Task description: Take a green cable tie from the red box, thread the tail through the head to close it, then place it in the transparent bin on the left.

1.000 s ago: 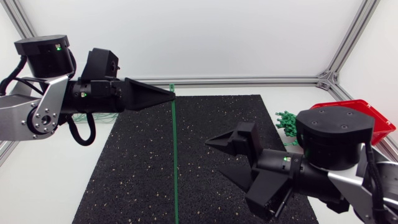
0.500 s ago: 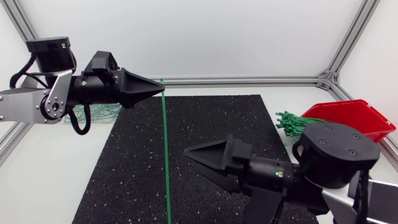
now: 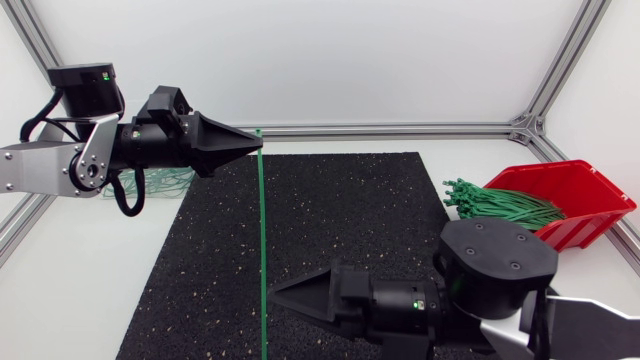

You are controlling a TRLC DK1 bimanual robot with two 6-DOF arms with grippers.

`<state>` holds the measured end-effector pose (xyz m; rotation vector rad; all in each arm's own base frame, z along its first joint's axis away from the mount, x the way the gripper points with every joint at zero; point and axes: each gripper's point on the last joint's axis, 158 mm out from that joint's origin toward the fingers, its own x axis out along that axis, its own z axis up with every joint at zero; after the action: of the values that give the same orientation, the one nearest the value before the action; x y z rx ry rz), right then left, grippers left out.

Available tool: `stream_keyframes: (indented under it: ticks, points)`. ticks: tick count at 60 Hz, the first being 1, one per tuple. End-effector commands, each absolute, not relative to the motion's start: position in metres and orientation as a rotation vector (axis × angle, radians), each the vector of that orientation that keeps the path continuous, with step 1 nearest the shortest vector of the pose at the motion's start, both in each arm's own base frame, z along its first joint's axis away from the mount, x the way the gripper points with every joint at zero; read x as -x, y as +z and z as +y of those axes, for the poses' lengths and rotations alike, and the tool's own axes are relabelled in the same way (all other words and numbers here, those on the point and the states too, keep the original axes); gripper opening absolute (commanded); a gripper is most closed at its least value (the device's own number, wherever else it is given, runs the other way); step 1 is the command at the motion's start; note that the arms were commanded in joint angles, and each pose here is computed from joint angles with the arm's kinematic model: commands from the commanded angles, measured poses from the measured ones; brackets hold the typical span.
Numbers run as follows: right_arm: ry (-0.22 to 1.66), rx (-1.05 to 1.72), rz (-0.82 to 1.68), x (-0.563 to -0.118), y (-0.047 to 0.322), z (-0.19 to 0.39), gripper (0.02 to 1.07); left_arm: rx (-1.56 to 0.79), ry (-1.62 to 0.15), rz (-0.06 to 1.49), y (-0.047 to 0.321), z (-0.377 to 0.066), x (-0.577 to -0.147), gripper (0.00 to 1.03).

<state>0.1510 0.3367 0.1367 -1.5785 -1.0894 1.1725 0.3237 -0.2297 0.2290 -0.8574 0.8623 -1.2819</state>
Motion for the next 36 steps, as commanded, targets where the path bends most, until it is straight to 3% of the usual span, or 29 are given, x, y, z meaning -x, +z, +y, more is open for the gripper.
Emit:
stream_keyframes:
  ticks: [1, 5, 12, 22, 33, 36]
  points:
    - [1.210, 1.579, -1.124, -0.139, 0.125, 0.340, 0.83, 0.876, -1.286, 0.878, 0.233, -0.229, -0.330, 0.04]
    - [1.228, 1.565, -1.148, -0.132, 0.122, 0.343, 0.76, 0.879, -1.284, 0.882, 0.231, -0.229, -0.332, 0.04]
    - [1.242, 1.547, -1.171, -0.127, 0.114, 0.349, 0.73, 0.885, -1.279, 0.889, 0.228, -0.229, -0.335, 0.04]
    - [1.291, 1.537, -1.174, -0.121, 0.096, 0.353, 0.47, 0.889, -1.277, 0.894, 0.227, -0.229, -0.337, 0.03]
    - [1.289, 1.528, -1.182, -0.124, 0.095, 0.356, 0.46, 0.893, -1.272, 0.896, 0.225, -0.228, -0.338, 0.04]
    - [1.285, 1.527, -1.185, -0.125, 0.096, 0.356, 0.38, 0.894, -1.272, 0.897, 0.225, -0.228, -0.338, 0.03]
